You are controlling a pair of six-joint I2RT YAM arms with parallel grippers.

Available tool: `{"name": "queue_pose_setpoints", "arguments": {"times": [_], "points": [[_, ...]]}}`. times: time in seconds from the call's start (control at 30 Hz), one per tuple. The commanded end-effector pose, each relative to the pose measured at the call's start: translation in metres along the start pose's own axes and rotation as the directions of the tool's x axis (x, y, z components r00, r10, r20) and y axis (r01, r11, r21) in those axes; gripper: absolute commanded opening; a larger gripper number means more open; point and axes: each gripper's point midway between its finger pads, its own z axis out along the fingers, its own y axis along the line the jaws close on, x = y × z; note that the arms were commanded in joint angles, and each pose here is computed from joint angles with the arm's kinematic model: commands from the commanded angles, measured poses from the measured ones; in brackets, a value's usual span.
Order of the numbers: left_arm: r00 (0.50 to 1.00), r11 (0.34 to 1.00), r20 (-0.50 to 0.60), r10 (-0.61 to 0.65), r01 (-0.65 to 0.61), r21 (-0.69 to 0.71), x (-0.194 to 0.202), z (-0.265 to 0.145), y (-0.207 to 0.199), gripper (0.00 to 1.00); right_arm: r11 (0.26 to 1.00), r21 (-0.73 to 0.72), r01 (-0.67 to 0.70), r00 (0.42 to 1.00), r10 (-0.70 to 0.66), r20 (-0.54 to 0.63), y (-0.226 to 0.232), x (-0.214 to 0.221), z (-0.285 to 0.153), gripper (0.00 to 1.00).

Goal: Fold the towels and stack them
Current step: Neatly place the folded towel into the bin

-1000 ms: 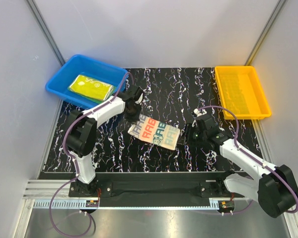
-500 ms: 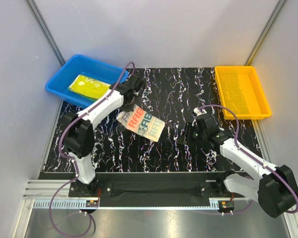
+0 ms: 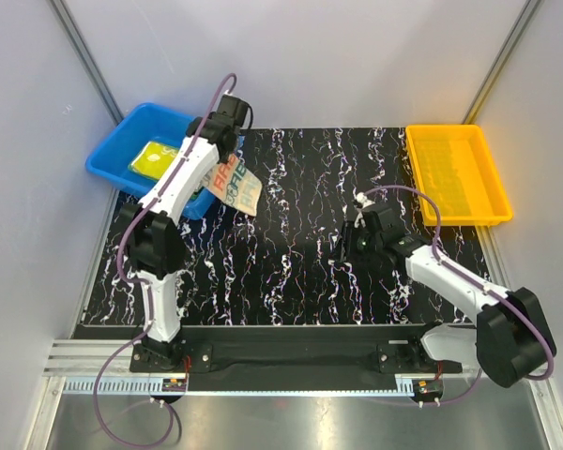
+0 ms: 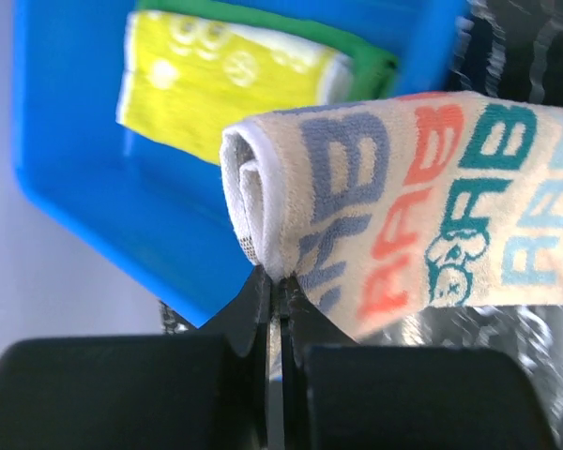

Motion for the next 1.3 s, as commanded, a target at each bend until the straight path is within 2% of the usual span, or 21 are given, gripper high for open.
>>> {"name": "queue_pose_setpoints", "arguments": {"times": [0.0,0.27,0.4,0.57,0.63,0.83,0.87,0.93,0.97,1.0,1.13,1.17,1.2,1.23,1.27], "points": [[0.999,0.992,0.050,-0.006,0.013,-0.128,-0.026,0.005,0.057,0.00,0.997,-0.037,0.073,0.995,-0.070,0.076,0.016,-0.033,0.006,0.42],[0.987,0.975,0.115,-0.113,0.133,-0.179,-0.040,0.047,0.118,0.00,0.991,-0.056,0.125,0.991,-0.121,0.062,0.024,-0.049,0.033,0.42],[0.986,0.976,0.127,-0.110,0.131,-0.174,-0.042,0.072,0.136,0.00,0.988,-0.040,0.148,0.988,-0.146,0.060,0.022,-0.057,0.041,0.43],[0.981,0.963,0.126,-0.150,0.174,-0.208,-0.035,0.117,0.163,0.00,0.984,-0.035,0.177,0.982,-0.174,0.075,0.026,-0.072,0.050,0.42],[0.971,0.956,0.166,-0.173,0.206,-0.207,-0.040,0.128,0.170,0.00,0.982,-0.038,0.184,0.980,-0.181,0.081,0.028,-0.077,0.053,0.42],[0.951,0.937,0.183,-0.250,0.285,-0.204,-0.024,0.194,0.191,0.01,0.983,-0.040,0.180,0.981,-0.176,0.080,0.031,-0.084,0.064,0.42],[0.949,0.928,0.186,-0.256,0.295,-0.229,-0.022,0.199,0.196,0.19,0.984,-0.034,0.176,0.982,-0.173,0.076,0.029,-0.085,0.066,0.42],[0.945,0.913,0.195,-0.262,0.308,-0.268,-0.022,0.204,0.200,0.43,0.985,-0.030,0.169,0.984,-0.167,0.062,0.028,-0.084,0.071,0.42],[0.941,0.914,0.208,-0.268,0.317,-0.255,-0.025,0.202,0.199,0.50,0.986,-0.031,0.165,0.985,-0.163,0.055,0.027,-0.083,0.072,0.42],[0.932,0.908,0.227,-0.283,0.337,-0.250,-0.031,0.195,0.202,0.64,0.987,-0.031,0.160,0.986,-0.159,0.048,0.028,-0.082,0.073,0.42],[0.896,0.894,0.292,-0.336,0.401,-0.201,-0.054,0.152,0.203,0.75,0.988,-0.040,0.147,0.988,-0.145,0.044,0.031,-0.082,0.068,0.44],[0.887,0.896,0.305,-0.346,0.409,-0.172,-0.062,0.140,0.193,0.83,0.989,-0.040,0.145,0.989,-0.143,0.049,0.032,-0.083,0.066,0.50],[0.887,0.903,0.301,-0.349,0.404,-0.143,-0.063,0.131,0.183,0.99,0.989,-0.037,0.142,0.989,-0.140,0.043,0.033,-0.083,0.062,0.57],[0.878,0.918,0.327,-0.349,0.390,-0.070,-0.075,0.104,0.173,0.99,0.989,-0.037,0.144,0.989,-0.142,0.051,0.036,-0.086,0.056,0.68],[0.874,0.929,0.344,-0.343,0.371,-0.017,-0.085,0.085,0.154,0.99,0.989,-0.038,0.145,0.988,-0.143,0.060,0.038,-0.089,0.051,0.86]]}}
